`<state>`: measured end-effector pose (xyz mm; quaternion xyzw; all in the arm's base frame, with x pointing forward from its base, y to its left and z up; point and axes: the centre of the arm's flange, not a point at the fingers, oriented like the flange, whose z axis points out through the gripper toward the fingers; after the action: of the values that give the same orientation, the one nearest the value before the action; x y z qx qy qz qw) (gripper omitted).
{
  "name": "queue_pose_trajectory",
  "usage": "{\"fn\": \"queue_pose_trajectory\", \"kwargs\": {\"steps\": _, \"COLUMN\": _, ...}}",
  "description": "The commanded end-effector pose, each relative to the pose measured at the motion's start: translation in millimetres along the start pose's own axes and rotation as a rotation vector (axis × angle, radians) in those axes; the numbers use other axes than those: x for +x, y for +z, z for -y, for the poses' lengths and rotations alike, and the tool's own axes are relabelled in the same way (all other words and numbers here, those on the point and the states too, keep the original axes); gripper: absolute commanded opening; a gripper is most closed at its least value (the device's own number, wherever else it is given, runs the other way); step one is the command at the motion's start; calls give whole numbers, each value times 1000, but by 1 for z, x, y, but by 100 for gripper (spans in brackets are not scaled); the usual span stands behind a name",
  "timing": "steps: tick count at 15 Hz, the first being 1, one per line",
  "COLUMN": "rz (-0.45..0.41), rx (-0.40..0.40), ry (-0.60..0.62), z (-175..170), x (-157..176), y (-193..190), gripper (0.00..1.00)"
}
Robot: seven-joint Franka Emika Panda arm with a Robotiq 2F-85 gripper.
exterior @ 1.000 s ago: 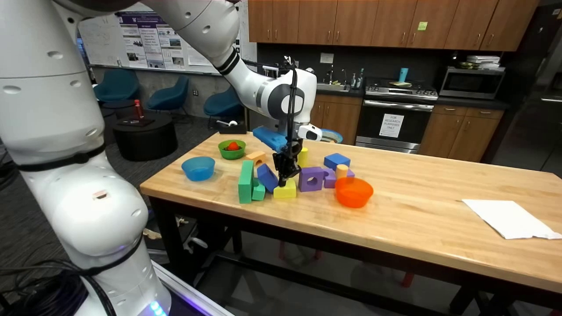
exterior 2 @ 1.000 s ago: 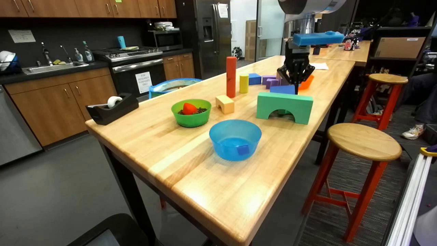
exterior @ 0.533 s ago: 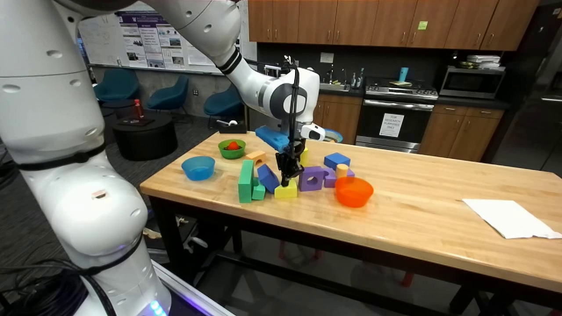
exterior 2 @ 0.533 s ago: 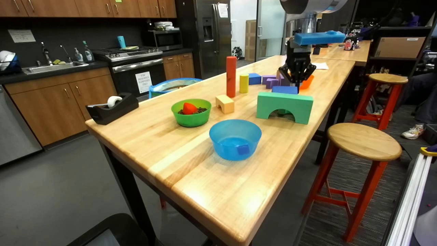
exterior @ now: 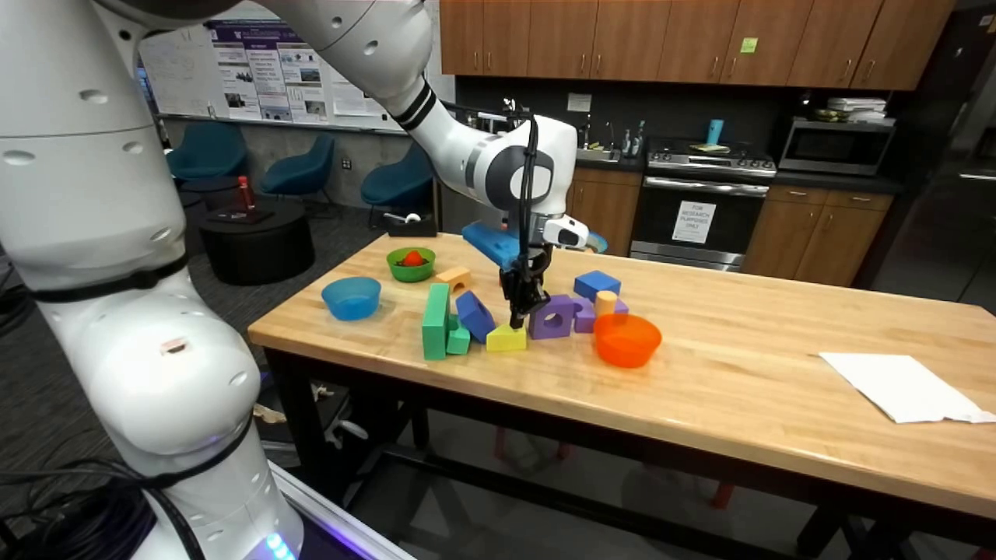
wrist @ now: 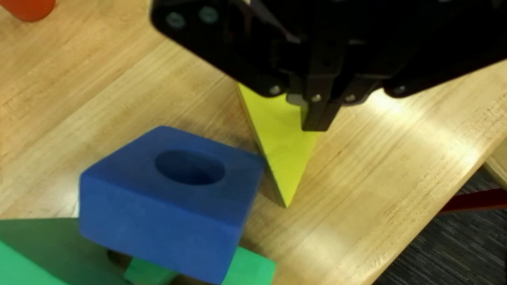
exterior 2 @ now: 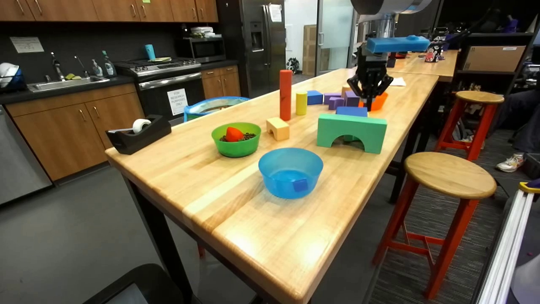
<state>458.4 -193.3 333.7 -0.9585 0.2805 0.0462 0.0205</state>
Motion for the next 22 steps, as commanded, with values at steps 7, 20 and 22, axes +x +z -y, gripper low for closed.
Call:
{"fn": "queue_pose_trajectory", "kwargs": {"steps": 7, "rz": -20, "rx": -9, "ry": -69, "z": 24, "x": -4, "y": 4, "gripper": 0}}
{"fn": "queue_pose_trajectory", "kwargs": {"steps": 20, "rz": -40, "rx": -12, "ry": -91, "z": 12, "x": 18, "y": 12, "gripper": 0}}
{"fn": "queue_pose_trajectory", "kwargs": {"steps": 22, "rz": -37, "rx": -17, "ry": -87, "z": 7, "x": 19, "y": 13, "gripper": 0}}
